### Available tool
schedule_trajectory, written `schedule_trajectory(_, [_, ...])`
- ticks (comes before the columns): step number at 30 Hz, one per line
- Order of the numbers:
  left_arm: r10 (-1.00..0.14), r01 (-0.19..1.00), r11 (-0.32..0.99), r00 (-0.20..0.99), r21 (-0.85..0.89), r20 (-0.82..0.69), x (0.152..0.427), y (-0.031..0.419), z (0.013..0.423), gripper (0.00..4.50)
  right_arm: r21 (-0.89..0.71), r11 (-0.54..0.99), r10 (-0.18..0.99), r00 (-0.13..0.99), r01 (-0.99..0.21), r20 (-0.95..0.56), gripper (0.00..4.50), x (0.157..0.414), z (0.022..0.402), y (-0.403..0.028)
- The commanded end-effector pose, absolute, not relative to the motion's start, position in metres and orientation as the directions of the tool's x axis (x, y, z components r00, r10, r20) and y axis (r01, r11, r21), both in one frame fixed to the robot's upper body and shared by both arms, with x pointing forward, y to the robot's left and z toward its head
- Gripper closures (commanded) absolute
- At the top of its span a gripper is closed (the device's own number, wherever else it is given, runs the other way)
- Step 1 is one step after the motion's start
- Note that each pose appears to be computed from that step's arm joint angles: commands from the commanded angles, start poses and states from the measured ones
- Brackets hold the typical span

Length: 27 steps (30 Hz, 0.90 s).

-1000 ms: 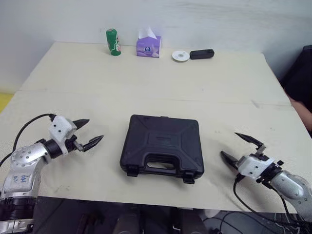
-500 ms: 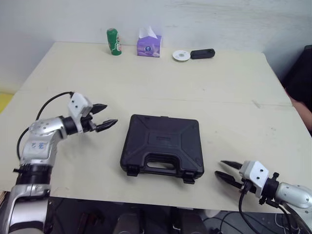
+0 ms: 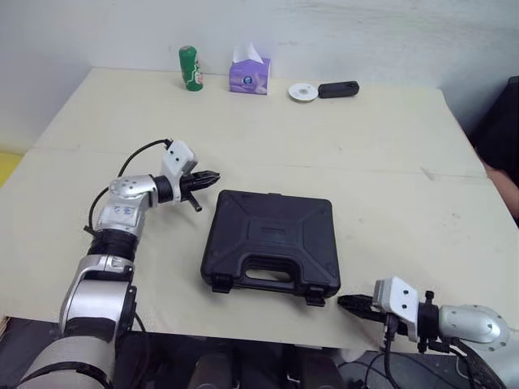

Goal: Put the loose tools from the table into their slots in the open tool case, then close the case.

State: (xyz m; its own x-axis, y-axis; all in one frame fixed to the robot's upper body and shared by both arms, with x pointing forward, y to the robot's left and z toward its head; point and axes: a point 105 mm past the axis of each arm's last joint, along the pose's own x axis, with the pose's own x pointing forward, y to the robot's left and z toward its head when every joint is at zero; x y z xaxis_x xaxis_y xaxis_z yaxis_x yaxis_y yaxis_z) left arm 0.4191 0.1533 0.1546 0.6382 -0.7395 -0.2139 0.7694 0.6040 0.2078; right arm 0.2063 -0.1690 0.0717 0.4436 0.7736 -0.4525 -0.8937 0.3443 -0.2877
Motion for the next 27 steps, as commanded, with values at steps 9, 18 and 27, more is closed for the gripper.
schedule_trajectory(9, [-0.786,0.836,0.478,0.544,0.269,-0.292,0.415,0.141,0.136,4.47,-0.311,0.378,0.767,0.483,-0.872,-0.423,4.50,0.220,0.061,-0.158])
schedule_trajectory(18, [-0.834,0.876,0.426,0.478,0.226,-0.277,0.394,0.155,0.132,4.47,-0.331,0.426,0.748,0.533,-0.842,-0.395,4.50,0.231,0.067,-0.166])
schedule_trajectory(27, [-0.816,0.849,0.482,0.525,0.216,-0.243,0.378,0.164,0.129,4.47,-0.184,0.368,0.736,0.407,-0.911,-0.541,4.50,0.200,0.056,-0.191])
